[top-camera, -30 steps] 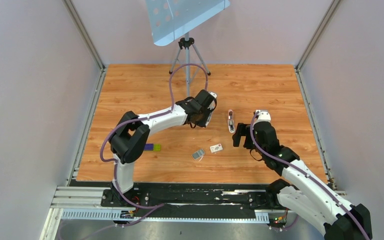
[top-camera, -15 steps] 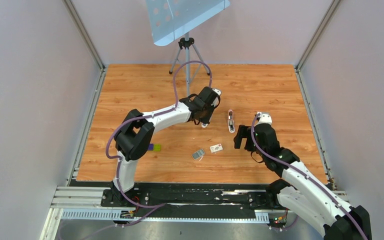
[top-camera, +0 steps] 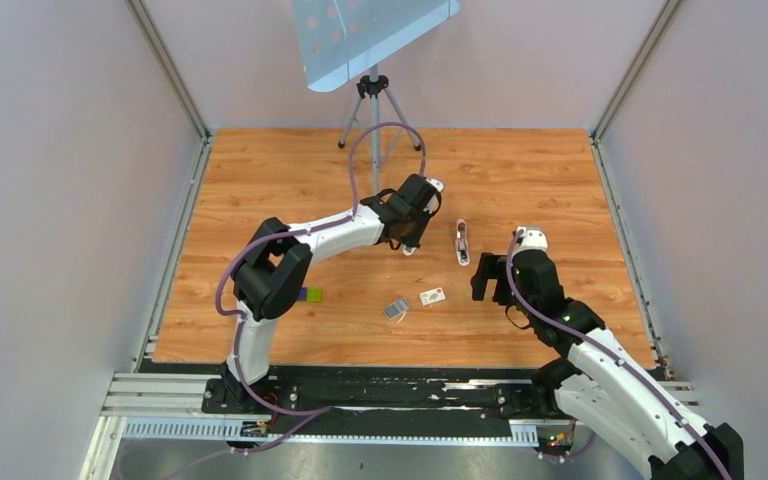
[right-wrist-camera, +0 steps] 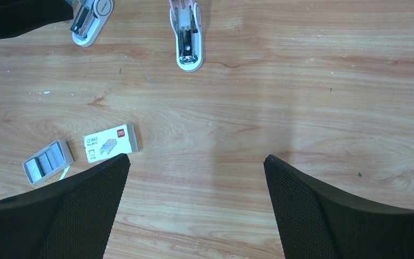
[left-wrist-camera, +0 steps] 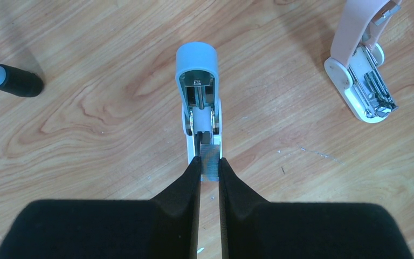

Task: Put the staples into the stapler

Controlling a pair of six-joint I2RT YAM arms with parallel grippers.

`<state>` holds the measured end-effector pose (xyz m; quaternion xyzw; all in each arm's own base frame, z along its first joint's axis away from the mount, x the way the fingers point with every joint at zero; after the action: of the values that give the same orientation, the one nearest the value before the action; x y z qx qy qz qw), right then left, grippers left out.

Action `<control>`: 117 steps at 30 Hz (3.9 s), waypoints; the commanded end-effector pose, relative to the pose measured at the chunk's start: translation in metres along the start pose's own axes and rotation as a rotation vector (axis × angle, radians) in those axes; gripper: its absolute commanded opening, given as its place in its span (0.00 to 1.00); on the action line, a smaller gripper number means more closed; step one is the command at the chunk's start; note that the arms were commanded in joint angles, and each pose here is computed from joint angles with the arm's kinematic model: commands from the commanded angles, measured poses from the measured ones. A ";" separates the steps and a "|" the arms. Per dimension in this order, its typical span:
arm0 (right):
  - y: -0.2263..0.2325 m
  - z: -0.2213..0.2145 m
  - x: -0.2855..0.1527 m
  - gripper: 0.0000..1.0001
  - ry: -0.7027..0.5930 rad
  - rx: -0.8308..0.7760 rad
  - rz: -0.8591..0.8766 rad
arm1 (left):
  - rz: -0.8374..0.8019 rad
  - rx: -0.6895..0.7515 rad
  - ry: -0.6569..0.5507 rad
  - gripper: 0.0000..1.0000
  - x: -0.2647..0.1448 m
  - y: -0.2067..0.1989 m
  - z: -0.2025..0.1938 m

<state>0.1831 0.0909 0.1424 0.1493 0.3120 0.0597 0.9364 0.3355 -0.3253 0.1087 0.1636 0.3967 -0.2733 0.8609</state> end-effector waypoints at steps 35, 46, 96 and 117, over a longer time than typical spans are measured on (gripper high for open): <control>-0.009 -0.007 -0.003 1.00 0.019 -0.018 -0.022 | 0.046 0.039 0.017 0.14 0.023 0.001 -0.003; -0.009 -0.007 -0.004 1.00 0.016 -0.009 -0.016 | 0.032 0.021 -0.016 0.15 0.011 0.000 0.006; -0.009 -0.011 -0.001 1.00 0.021 -0.002 -0.011 | 0.017 0.055 -0.003 0.17 0.017 0.001 -0.006; -0.006 -0.009 0.000 1.00 0.017 0.001 0.001 | 0.023 0.066 0.009 0.21 0.017 0.002 -0.010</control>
<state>0.1789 0.0893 0.1362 0.1455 0.3174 0.0637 0.9349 0.3436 -0.3266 0.0903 0.1918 0.3897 -0.2722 0.8586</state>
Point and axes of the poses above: each gripper's point midway between its finger pads, its own x axis out along the fingers, its own y axis along the line the jaws close on, z = x × y, the point moved 6 cm from there along -x, back along the fingers, and after that the axes turned 7 degrees about x, right-handed, at the moved point
